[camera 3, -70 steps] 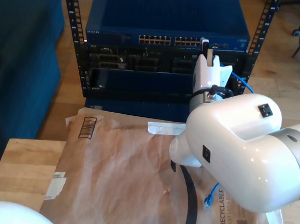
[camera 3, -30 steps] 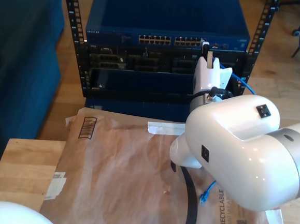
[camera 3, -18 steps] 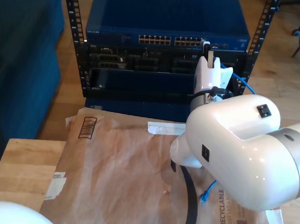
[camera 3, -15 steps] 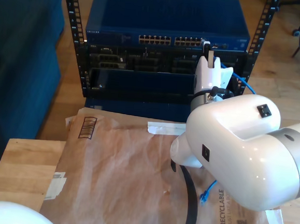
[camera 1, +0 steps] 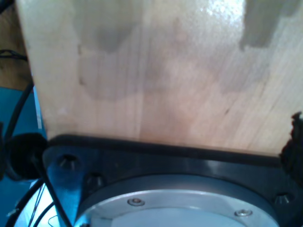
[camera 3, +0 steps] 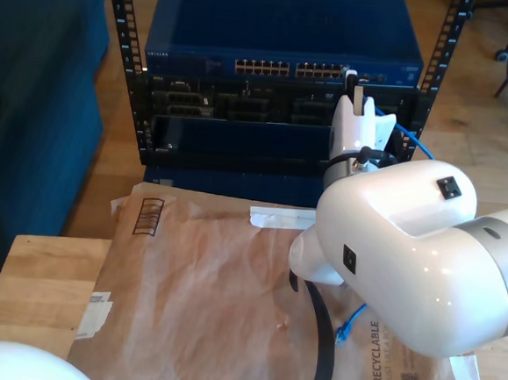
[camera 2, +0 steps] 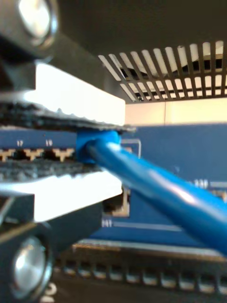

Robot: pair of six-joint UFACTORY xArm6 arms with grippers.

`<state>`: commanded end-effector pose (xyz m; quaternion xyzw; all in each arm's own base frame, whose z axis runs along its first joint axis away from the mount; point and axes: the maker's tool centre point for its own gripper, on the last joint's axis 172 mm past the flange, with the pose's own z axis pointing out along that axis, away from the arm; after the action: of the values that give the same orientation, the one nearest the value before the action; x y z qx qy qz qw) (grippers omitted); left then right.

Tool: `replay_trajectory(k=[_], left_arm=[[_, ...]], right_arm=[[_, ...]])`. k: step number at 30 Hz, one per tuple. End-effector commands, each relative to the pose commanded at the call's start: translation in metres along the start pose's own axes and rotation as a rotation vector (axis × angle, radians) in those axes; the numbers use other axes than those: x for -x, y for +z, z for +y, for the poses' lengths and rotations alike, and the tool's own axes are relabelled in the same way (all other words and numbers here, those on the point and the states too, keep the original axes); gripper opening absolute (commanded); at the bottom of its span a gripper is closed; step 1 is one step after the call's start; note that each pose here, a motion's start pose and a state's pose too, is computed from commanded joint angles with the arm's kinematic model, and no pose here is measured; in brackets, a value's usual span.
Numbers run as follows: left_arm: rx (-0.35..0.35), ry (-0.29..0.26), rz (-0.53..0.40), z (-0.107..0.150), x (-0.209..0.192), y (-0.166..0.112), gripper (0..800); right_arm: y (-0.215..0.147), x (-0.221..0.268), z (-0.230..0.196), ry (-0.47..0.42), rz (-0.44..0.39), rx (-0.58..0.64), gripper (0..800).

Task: Grab the cable and plug it in

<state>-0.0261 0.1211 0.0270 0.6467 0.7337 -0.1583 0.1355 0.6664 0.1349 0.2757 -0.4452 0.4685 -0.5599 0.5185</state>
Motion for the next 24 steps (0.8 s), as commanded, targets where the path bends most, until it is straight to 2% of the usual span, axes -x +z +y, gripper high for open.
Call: replay_trajectory(k=[24], left_arm=[[0.000,0.000,0.000,0.0000,0.0000,0.0000,800]], right_arm=[[0.0001,0.0009,0.0008,0.001,0.000,-0.001,0]])
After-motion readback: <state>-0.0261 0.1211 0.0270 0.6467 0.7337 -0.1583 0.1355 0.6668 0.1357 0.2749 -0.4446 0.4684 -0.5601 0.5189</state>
